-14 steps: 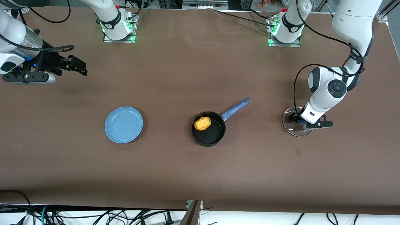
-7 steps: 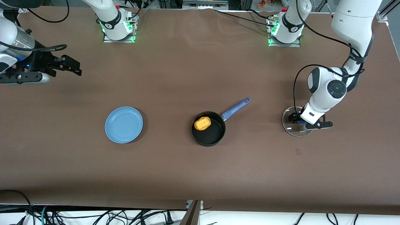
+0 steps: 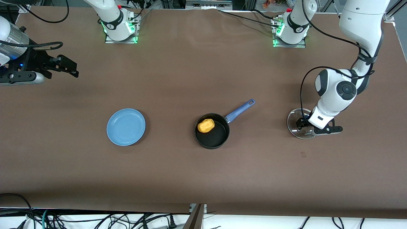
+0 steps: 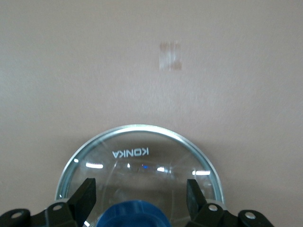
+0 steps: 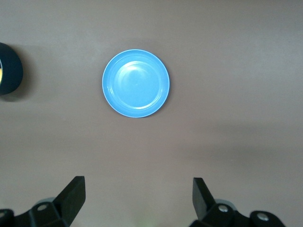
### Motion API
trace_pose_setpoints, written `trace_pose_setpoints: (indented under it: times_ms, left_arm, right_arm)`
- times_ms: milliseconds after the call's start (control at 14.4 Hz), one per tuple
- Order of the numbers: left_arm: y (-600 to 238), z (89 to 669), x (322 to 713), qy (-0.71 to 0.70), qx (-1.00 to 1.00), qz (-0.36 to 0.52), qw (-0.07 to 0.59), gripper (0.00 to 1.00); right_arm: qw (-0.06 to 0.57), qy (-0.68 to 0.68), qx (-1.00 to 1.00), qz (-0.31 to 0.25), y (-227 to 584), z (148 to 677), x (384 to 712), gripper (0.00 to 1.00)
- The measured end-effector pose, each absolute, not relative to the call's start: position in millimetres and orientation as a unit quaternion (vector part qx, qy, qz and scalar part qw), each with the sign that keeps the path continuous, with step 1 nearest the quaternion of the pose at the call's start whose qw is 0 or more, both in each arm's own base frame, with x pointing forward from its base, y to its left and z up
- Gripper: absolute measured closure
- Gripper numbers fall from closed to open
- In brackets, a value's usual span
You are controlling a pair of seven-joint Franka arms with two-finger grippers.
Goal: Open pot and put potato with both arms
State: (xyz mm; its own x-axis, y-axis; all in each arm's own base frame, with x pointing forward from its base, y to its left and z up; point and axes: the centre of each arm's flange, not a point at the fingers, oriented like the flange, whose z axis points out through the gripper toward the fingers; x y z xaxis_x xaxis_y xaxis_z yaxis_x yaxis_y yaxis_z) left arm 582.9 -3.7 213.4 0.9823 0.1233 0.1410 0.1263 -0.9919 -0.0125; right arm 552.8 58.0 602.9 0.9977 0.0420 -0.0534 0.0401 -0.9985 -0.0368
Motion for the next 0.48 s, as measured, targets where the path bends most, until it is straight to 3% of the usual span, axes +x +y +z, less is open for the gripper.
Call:
trace_pose_setpoints:
  times_ms: [485]
  left_arm:
    - [-3, 275, 606, -0.069, -0.997, -0.036, 0.016, 0.17]
  right_arm:
    - [-0.014, -0.025, -0.999, 0.028, 58, 593, 563, 0.00]
